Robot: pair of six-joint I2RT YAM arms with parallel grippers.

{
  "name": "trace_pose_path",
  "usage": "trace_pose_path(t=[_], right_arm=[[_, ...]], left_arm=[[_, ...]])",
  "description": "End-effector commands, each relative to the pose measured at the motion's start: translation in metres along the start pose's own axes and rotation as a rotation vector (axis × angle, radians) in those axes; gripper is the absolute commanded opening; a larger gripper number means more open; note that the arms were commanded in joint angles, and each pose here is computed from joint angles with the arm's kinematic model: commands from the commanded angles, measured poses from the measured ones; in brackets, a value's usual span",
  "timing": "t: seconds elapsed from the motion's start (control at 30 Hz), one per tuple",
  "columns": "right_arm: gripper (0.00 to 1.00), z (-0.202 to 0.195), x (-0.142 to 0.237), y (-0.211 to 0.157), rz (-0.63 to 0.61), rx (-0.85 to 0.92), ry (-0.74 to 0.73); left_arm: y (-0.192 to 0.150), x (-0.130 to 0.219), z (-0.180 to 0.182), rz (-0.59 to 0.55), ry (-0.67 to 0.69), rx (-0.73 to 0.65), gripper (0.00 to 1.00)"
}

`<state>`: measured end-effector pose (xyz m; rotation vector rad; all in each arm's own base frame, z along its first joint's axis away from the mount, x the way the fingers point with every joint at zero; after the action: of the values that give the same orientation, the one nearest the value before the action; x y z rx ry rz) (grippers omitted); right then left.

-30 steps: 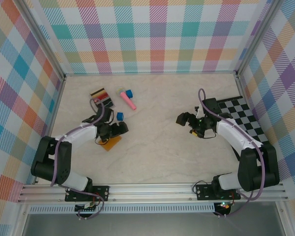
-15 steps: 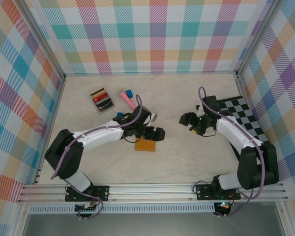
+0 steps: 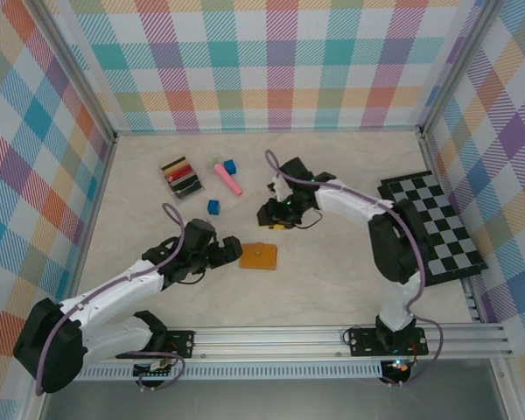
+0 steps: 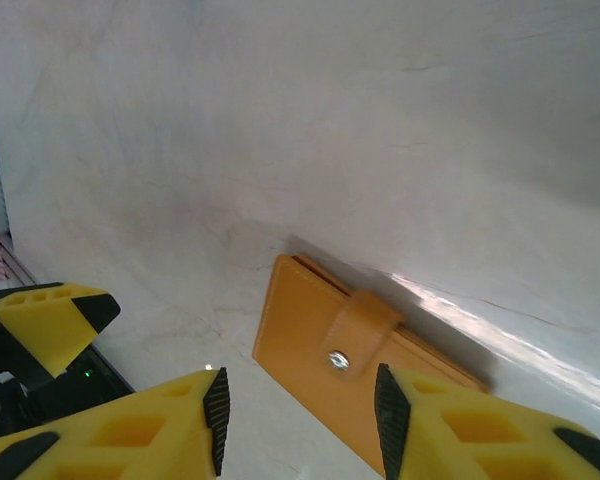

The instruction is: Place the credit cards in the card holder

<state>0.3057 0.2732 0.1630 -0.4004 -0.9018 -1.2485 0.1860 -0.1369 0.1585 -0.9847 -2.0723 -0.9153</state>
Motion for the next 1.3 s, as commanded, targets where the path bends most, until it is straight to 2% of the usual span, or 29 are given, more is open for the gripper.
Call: trace_pose_path(t=[0.0,0.2,0.43,0.63,0.77,0.93,1.1,1.27], right_arm=[[0.45,0.006,-0.019,-0.004,0.091,0.028,0.016],[0.44,-0.012,-0.039,-0.019,0.131,-0.069,-0.028],[0.42,-0.038,-0.032,-0.055,0.122,-0.261,-0.226],[0.42,-0.041,-0.024,-0.091,0.044,-0.532,-0.201],[0.41,-0.036,-0.016,-0.105,-0.021,-0.634,-0.164],[0.41,-0.02,-0.002,-0.101,-0.038,-0.555,-0.079],[0.37,-0.024,0.014,-0.101,-0.034,-0.443,-0.256],[0.29,-0.022,0.01,-0.1,0.008,-0.344,-0.222]], left_arm=[[0.003,0.005,0.002,-0.032,-0.013,0.075,1.0],[0.0,-0.002,-0.001,0.021,-0.038,0.076,0.99],[-0.003,-0.019,-0.025,0.168,-0.151,0.075,0.96],[-0.008,-0.032,-0.038,0.276,-0.158,0.075,0.92],[-0.014,-0.041,-0.046,0.329,-0.173,0.078,0.86],[-0.019,-0.053,-0.053,0.372,-0.181,0.077,0.76],[-0.024,-0.061,-0.064,0.41,-0.182,0.074,0.68],[-0.029,-0.07,-0.059,0.427,-0.134,0.109,0.62]])
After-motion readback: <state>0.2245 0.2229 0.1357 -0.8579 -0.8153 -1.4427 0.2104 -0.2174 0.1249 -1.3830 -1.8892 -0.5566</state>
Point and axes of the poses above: each hand's point on the last joint's axis, 136 mm out from that joint toward the fingers, its own x axis back along the fingers, its own z axis along the line the jaws close on, y = z × x, the point moved 9 cm from there along x, back along the fingers, and after that the axes turned 8 degrees about x, right-handed, at the moved point
